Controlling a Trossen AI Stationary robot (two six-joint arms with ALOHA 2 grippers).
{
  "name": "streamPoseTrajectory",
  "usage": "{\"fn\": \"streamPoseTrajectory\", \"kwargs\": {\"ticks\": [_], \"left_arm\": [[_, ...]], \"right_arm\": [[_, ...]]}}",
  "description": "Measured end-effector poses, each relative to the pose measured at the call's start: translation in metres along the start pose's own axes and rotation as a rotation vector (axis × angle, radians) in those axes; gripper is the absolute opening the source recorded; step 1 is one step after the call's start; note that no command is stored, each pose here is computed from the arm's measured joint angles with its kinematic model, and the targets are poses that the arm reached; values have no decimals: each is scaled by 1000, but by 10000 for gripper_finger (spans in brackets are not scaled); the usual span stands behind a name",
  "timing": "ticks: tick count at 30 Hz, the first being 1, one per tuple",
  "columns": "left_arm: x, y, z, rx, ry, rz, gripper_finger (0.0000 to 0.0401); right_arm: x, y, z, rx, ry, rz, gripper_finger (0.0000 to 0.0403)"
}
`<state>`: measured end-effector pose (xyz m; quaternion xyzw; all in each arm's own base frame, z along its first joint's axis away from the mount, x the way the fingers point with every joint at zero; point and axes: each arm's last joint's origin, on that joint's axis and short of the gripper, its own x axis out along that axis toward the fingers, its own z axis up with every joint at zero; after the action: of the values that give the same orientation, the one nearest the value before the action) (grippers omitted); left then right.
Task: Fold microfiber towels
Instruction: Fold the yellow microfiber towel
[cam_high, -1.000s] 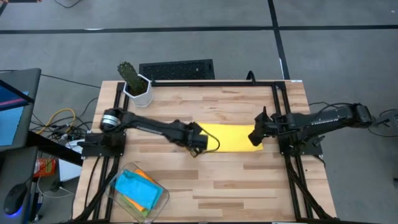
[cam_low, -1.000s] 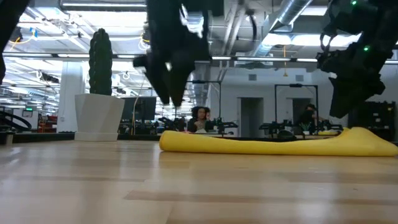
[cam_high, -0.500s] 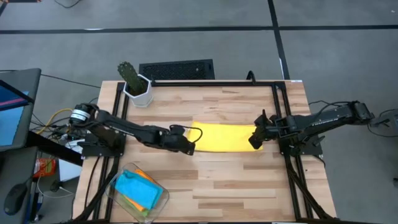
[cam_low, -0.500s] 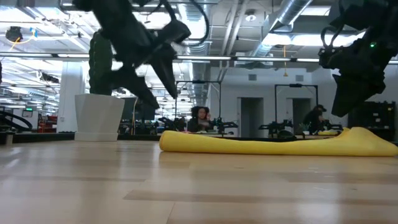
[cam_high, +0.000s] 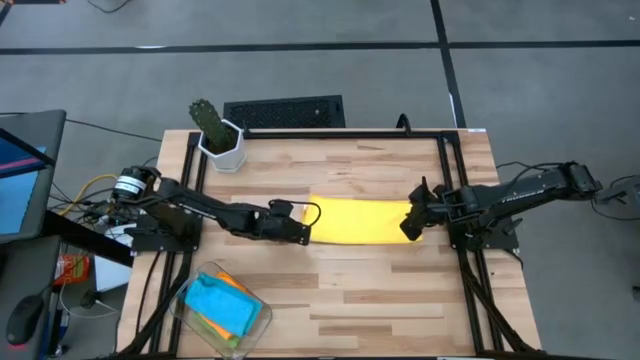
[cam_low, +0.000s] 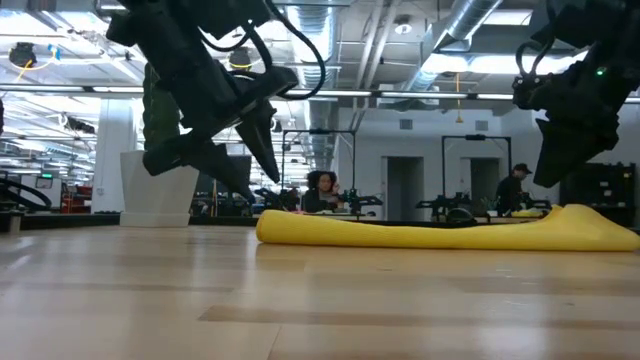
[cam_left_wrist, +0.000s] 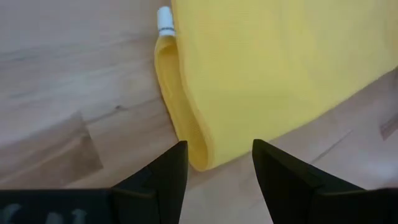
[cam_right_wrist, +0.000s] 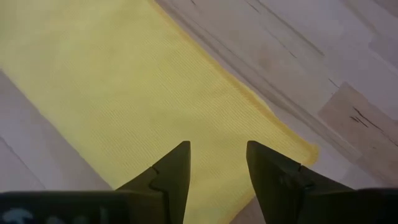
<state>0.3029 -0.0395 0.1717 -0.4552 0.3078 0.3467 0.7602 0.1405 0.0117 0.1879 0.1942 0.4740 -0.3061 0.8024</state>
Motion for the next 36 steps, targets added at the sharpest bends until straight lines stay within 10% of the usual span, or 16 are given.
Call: {"fn": "streamPoseTrajectory", "kwargs": {"ticks": [22,36], "left_arm": [[27,0,-8,-7,57,-14,169],[27,-5,-7,1,59,-59,13]], "right_arm": [[0,0,0,-4,1,-1,177],[0,-1,-1,-15,12,-9,177]]}}
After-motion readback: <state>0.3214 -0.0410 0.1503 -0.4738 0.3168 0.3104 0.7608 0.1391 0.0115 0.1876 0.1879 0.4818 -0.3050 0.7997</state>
